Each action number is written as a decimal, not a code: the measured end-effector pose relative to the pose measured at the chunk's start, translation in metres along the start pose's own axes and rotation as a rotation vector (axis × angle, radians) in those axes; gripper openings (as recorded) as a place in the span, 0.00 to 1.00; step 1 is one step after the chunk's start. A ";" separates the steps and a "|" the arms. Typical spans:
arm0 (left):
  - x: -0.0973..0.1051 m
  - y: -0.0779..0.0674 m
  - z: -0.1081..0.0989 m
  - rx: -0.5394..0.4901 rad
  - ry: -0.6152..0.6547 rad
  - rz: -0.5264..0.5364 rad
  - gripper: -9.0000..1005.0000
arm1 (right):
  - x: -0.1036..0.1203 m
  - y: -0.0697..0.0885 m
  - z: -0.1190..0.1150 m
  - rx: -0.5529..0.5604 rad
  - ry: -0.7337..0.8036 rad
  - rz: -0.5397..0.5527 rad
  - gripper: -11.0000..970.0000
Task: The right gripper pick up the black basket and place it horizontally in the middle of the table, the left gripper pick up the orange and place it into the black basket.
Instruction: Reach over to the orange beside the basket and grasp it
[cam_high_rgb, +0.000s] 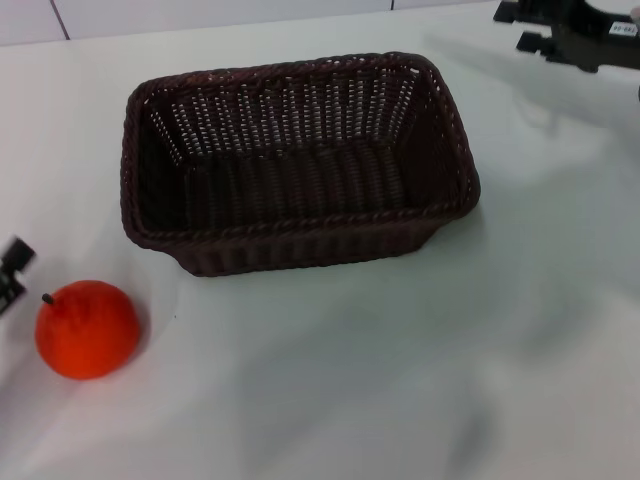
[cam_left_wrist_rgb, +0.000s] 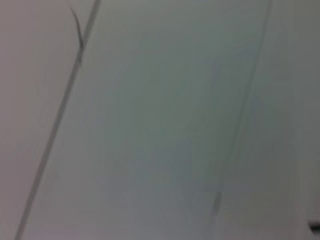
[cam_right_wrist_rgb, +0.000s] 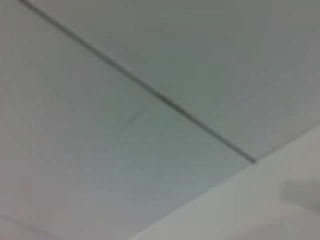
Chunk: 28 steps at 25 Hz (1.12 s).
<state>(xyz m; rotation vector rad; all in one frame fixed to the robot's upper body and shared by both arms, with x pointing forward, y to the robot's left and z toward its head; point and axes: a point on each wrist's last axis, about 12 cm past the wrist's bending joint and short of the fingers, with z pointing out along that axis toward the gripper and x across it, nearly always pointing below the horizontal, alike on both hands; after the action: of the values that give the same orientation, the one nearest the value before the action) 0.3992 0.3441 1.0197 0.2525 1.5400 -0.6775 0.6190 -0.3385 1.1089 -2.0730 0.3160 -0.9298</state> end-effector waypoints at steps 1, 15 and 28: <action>0.002 0.000 -0.002 0.009 0.030 -0.010 0.84 | 0.002 -0.001 0.001 -0.002 0.013 -0.010 0.73; 0.028 -0.005 -0.006 0.019 0.235 -0.048 0.74 | 0.003 -0.014 0.019 0.020 0.049 -0.070 0.72; 0.023 -0.003 -0.001 0.066 0.248 -0.040 0.30 | 0.000 -0.014 0.022 0.022 0.064 -0.079 0.72</action>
<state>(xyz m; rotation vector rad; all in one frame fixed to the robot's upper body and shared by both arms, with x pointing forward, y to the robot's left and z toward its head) 0.3939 0.3369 0.9979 0.3671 1.7645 -0.7507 0.6340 -0.3166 1.1113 -2.0513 0.2578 -1.0443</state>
